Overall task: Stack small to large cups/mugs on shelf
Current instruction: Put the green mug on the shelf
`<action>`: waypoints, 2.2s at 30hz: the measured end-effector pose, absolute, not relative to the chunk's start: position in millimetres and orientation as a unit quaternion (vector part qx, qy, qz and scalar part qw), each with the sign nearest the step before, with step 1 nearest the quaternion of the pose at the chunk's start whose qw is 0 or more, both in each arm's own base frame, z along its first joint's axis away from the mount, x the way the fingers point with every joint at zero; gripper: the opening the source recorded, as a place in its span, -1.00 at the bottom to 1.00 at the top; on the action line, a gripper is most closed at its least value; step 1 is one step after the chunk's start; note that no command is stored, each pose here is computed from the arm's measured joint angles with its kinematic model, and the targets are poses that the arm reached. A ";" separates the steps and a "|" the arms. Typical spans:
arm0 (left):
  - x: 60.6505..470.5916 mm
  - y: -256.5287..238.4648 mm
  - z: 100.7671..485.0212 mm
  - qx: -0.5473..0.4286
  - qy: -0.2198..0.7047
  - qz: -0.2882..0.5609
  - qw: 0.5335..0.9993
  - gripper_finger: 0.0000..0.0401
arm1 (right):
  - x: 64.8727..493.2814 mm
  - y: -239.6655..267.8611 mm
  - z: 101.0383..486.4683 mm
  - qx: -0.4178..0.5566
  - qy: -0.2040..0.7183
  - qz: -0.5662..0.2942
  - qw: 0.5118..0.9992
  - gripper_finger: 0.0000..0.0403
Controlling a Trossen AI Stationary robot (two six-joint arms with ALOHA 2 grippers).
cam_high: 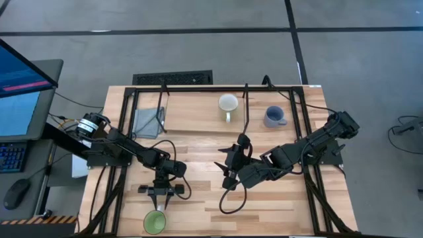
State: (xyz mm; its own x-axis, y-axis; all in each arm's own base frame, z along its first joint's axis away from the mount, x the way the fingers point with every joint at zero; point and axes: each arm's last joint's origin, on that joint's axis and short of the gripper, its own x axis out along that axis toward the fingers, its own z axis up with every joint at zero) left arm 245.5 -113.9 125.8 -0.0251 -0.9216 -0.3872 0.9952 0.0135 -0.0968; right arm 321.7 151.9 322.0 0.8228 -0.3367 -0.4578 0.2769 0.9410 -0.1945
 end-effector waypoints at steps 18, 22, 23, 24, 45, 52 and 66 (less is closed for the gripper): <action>247.1 -111.5 125.8 0.107 0.178 -0.687 0.697 -0.51 | 321.7 151.9 322.0 -0.060 0.250 -0.161 0.953 0.19; 247.8 -109.9 125.8 0.107 0.178 -0.684 0.699 -0.65 | 321.7 151.9 322.0 -0.060 0.250 -0.161 0.953 0.19; 247.9 -110.0 125.8 0.107 0.178 -0.684 0.699 -0.67 | 321.7 151.9 322.0 -0.060 0.250 -0.161 0.953 0.19; 247.9 -110.0 125.8 0.107 0.178 -0.684 0.699 -0.70 | 321.7 151.9 322.0 -0.060 0.250 -0.161 0.953 0.19; 248.0 -109.9 125.7 0.107 0.180 -0.683 0.700 -0.70 | 321.7 151.9 322.0 -0.060 0.250 -0.161 0.953 0.19; 248.0 -109.9 125.7 0.109 0.179 -0.682 0.700 -0.76 | 321.7 151.9 322.0 -0.060 0.250 -0.161 0.953 0.19; 255.3 -105.6 128.5 0.106 0.181 -0.656 0.725 -0.76 | 321.7 151.9 322.0 -0.060 0.250 -0.161 0.953 0.19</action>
State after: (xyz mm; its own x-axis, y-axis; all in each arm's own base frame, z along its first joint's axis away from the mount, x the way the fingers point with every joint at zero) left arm 255.3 -105.6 128.5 0.0750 -0.9128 -0.4013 0.9895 0.1181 -0.0835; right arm 321.7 151.9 322.0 0.8229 -0.3366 -0.4578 0.2762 0.9410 -0.1954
